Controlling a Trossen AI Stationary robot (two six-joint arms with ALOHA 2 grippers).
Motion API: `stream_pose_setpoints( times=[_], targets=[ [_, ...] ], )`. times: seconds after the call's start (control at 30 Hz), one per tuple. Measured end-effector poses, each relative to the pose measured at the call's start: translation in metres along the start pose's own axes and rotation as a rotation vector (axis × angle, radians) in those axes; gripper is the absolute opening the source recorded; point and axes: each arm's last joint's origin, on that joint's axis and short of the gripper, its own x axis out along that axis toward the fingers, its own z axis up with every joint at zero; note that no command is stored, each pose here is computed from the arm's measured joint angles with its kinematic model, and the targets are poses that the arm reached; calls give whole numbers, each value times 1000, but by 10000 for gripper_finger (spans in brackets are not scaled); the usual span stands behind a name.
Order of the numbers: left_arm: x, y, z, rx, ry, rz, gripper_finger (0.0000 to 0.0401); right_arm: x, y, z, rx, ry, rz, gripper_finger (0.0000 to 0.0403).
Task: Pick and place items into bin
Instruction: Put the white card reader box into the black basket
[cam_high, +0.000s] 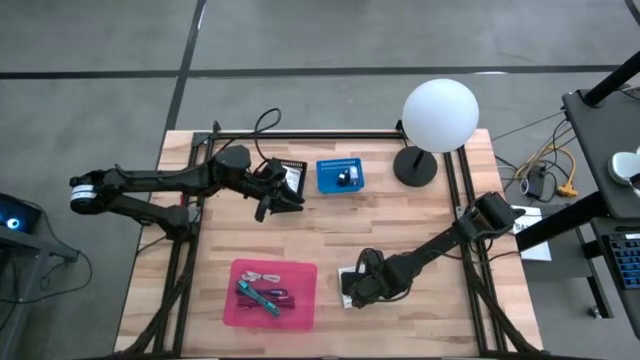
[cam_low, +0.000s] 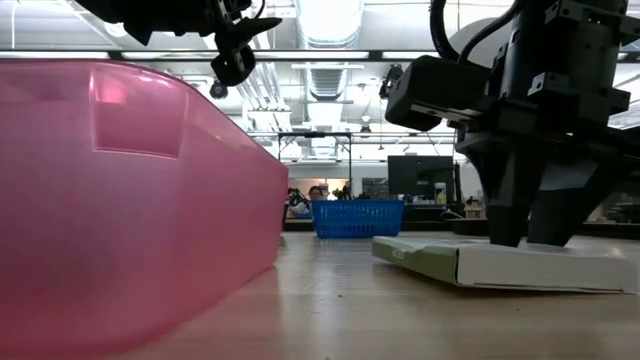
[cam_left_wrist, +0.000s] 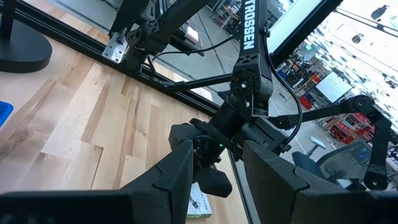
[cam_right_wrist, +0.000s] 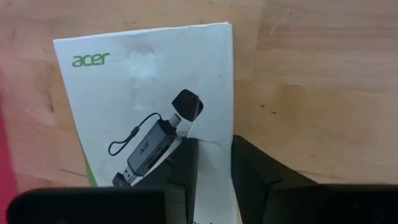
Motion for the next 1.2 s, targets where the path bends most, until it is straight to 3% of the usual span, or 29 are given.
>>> stream_pose_setpoints(
  times=[0.43,0.87,1.2],
  targets=[
    [0,0,0,0,-1,-1,125,-16,-2,2,-37,-28,42,63],
    [0,-1,1,0,-5,-3,125,-85,4,24,-69,-485,414,63],
    [0,-3,5,24,-45,-25,125,-112,6,44,-29,-865,552,63]
  ],
)
